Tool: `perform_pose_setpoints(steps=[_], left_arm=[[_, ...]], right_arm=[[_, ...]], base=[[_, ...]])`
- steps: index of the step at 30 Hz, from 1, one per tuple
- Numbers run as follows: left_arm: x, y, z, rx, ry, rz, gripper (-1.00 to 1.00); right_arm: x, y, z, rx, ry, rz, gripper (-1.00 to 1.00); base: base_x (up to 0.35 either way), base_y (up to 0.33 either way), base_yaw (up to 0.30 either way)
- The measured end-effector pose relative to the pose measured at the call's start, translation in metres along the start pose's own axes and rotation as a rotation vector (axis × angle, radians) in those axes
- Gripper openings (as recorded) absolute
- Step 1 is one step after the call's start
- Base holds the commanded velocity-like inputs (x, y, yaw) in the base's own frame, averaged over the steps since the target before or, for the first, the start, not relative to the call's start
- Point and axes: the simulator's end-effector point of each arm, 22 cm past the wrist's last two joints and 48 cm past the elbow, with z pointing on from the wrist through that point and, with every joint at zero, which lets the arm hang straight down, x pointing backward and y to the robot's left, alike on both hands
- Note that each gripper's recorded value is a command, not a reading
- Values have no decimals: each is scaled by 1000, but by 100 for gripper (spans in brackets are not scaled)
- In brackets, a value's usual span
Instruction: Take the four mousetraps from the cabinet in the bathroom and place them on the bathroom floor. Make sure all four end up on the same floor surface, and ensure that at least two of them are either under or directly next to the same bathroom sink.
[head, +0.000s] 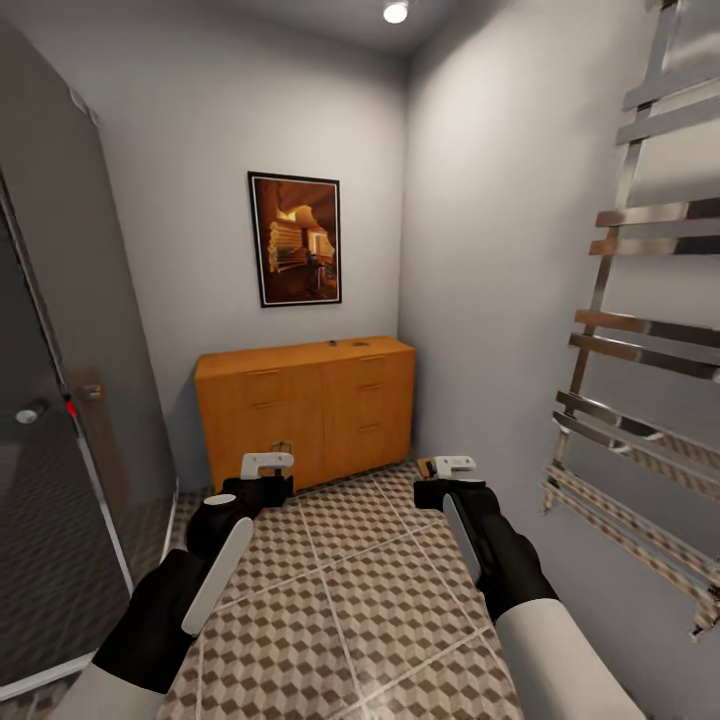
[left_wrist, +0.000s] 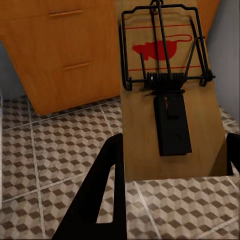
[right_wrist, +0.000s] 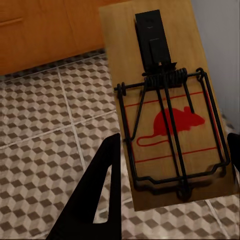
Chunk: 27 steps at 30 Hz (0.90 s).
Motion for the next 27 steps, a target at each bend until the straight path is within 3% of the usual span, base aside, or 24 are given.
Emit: perform_pose_setpoints(steps=[12, 27], left_arm=[[-1, 0, 0, -1, -1, 1, -100], [-3, 1, -3, 0, -7, 0, -100]], right_arm=[[0, 0, -1, -3, 0, 5, -100], [-3, -1, -4, -1, -6, 6, -100]], base=[[-316, 0, -101], [-22, 0, -268]])
